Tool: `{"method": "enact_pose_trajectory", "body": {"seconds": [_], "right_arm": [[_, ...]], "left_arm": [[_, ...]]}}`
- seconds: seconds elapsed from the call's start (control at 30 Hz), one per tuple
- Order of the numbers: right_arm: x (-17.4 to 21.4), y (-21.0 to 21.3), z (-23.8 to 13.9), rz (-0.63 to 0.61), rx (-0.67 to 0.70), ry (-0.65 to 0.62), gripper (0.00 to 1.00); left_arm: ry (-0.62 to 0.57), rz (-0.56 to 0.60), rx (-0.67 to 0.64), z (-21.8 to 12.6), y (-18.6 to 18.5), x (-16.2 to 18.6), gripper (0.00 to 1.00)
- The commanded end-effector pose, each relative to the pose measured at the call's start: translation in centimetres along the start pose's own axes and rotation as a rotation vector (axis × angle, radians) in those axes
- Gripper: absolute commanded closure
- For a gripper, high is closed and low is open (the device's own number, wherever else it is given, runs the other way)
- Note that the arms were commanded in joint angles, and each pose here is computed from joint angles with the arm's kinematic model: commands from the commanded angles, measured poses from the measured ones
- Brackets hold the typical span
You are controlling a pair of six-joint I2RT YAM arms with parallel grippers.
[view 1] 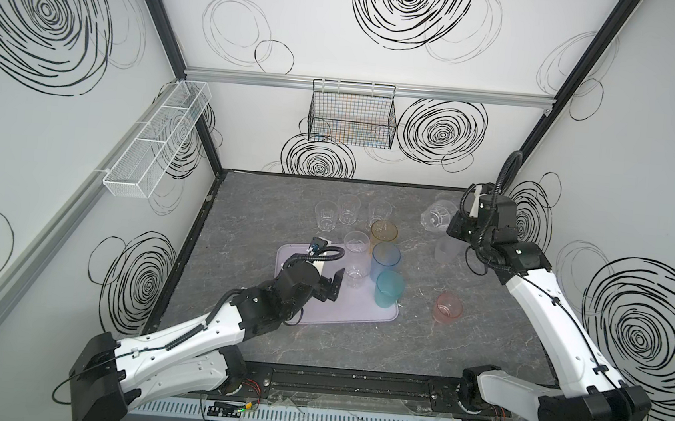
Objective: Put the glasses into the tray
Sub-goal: 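Carry the clear glass over the tray with the right gripper, then lower the clear glass onto the tray and open the right gripper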
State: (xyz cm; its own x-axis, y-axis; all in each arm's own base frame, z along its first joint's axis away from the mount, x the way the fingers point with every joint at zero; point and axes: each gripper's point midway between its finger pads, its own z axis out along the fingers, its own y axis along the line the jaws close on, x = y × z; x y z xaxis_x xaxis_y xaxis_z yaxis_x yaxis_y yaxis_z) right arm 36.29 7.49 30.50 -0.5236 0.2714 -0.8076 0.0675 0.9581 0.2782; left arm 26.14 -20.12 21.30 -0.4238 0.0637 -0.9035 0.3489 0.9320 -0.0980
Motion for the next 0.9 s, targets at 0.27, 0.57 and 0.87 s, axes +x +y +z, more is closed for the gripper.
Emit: {"method": "enact_pose_trajectory", "body": {"seconds": [0.27, 0.57, 0.87], "right_arm": [[10.9, 15.4, -4.2, -0.211, -0.328, 0.243, 0.95], [21.3, 17.2, -4.2, -0.329, -0.343, 0.415, 0.95], [27.8, 14.8, -1.3, -0.442, -0.199, 0.508, 0.96]], "left_arm": [[0.031, -0.112, -0.154, -3.6, 6.7, -0.2, 0.02], [0.064, -0.256, -0.152, -3.7, 8.3, 3.4, 0.01], [0.102, -0.289, -0.089, -1.7, 6.6, 5.5, 0.0]]}}
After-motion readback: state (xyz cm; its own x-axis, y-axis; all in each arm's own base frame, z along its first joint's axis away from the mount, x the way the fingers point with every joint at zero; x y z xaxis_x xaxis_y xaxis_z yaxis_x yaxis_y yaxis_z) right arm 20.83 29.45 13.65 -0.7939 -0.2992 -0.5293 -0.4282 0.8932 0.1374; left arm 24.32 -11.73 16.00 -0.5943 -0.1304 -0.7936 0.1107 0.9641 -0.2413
